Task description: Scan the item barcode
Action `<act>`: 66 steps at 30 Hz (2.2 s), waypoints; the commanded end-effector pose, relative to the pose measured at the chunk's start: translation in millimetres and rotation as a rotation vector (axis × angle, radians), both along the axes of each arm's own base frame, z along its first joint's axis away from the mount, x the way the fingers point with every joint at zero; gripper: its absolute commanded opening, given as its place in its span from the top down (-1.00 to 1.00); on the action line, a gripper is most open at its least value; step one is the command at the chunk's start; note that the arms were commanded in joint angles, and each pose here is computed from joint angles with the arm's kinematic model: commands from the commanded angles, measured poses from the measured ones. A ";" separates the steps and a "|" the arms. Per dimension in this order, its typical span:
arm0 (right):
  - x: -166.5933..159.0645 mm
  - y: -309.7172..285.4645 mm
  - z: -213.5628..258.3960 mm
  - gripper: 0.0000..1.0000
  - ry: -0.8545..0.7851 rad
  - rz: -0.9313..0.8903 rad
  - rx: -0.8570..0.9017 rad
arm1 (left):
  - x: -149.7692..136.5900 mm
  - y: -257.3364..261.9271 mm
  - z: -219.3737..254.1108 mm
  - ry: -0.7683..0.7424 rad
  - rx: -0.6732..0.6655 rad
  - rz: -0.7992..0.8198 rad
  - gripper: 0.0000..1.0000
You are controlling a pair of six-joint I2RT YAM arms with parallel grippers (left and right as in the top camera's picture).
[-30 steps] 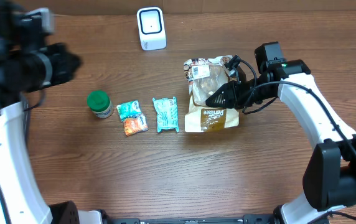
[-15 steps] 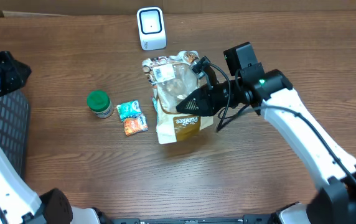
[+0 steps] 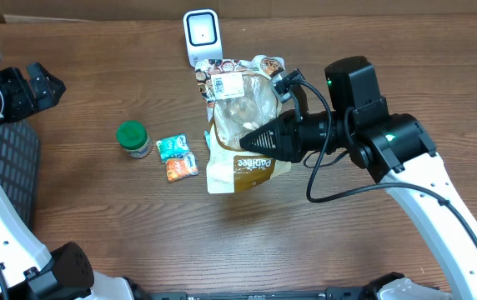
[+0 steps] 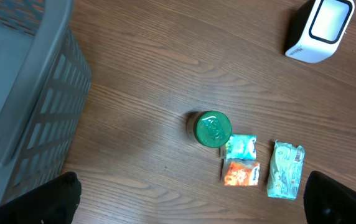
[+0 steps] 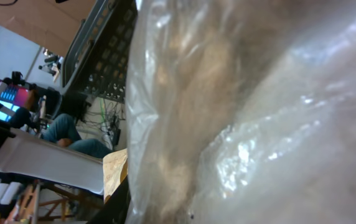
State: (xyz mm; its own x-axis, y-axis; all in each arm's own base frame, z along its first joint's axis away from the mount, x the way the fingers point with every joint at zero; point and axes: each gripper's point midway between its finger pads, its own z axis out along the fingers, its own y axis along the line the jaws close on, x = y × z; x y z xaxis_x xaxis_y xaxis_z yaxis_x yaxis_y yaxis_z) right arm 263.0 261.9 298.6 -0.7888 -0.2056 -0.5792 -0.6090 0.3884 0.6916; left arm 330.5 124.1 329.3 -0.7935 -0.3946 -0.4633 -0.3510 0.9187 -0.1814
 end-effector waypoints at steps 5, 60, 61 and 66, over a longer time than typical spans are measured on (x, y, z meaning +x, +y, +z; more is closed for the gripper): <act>10.6 -24.2 43.1 0.93 -0.005 -0.114 -0.005 | 2.8 1.4 -2.4 0.005 0.009 -0.016 -0.99; 348.4 6.4 -49.9 0.92 -1.315 -0.333 -1.471 | 3.0 1.5 -2.3 0.004 0.010 -0.016 -0.99; 348.5 6.8 -49.6 0.92 -1.327 -0.312 -1.485 | 3.0 1.5 -2.3 0.004 0.010 -0.016 -0.99; 349.1 7.3 -52.5 0.92 -1.349 -0.252 -1.526 | 3.0 1.5 -2.3 0.004 0.010 -0.016 -0.99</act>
State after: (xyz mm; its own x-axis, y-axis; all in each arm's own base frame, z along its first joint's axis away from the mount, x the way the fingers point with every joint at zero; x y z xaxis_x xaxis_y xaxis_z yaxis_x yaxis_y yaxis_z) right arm 610.4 270.8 234.2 -0.1980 -0.9492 -0.2444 -0.2140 0.2852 -0.9343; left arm 331.3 124.4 329.6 -0.7936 -0.3905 -0.4666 -0.3476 0.9204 -0.1792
